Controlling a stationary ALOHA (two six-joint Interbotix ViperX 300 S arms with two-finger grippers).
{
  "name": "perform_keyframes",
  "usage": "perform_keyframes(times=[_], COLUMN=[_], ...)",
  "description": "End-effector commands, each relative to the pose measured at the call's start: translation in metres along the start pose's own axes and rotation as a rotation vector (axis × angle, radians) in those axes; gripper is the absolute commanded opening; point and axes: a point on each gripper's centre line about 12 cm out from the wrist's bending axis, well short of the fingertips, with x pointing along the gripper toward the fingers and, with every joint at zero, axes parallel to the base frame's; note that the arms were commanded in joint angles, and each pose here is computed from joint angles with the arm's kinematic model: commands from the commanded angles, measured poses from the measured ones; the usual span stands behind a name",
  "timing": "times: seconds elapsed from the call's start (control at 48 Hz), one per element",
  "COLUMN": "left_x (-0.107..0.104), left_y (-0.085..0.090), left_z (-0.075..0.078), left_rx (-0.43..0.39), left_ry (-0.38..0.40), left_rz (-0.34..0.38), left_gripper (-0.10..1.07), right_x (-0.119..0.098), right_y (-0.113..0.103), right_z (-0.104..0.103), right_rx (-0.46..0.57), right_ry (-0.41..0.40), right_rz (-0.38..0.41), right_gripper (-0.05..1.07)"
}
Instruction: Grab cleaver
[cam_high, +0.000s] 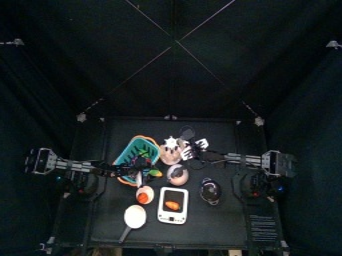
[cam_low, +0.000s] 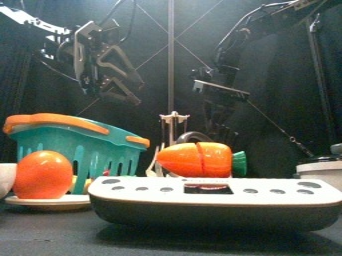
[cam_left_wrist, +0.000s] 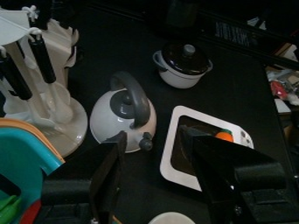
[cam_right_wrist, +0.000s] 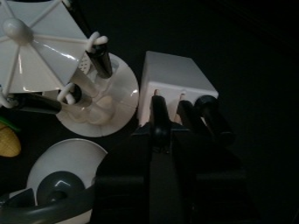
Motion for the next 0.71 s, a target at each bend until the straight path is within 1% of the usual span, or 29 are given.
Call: perform_keyframes(times=[0.0,0.167,0.417,0.688], left_x=[0.0,0.0,0.0,0.0], left_y=[-0.001,-0.001,-0.001,0.001], left_z=[0.006,0.006,0.006,0.006], left_rx=[0.0,0.0,0.0,0.002], left_ry=[-0.02,-0.02,-0.02,-0.02], left_rz=[0.0,0.0,0.0,0.004], left_gripper=[0.87,0.87,0.87,0.87], right_x=[-0.025,-0.033,-0.043,-0.043], right_y=[-0.001,-0.005,-0.005,-0.007], right_z=[0.011,0.01,0.009,0.007], right_rx=[0.024,0.017,0.013,0.011], right_ry=[-0.048,-0.053,-0.071,-0.067], right_rz=[0.039,0.02,0.04,0.036], right_gripper=[0.51,0.5,0.5,0.5])
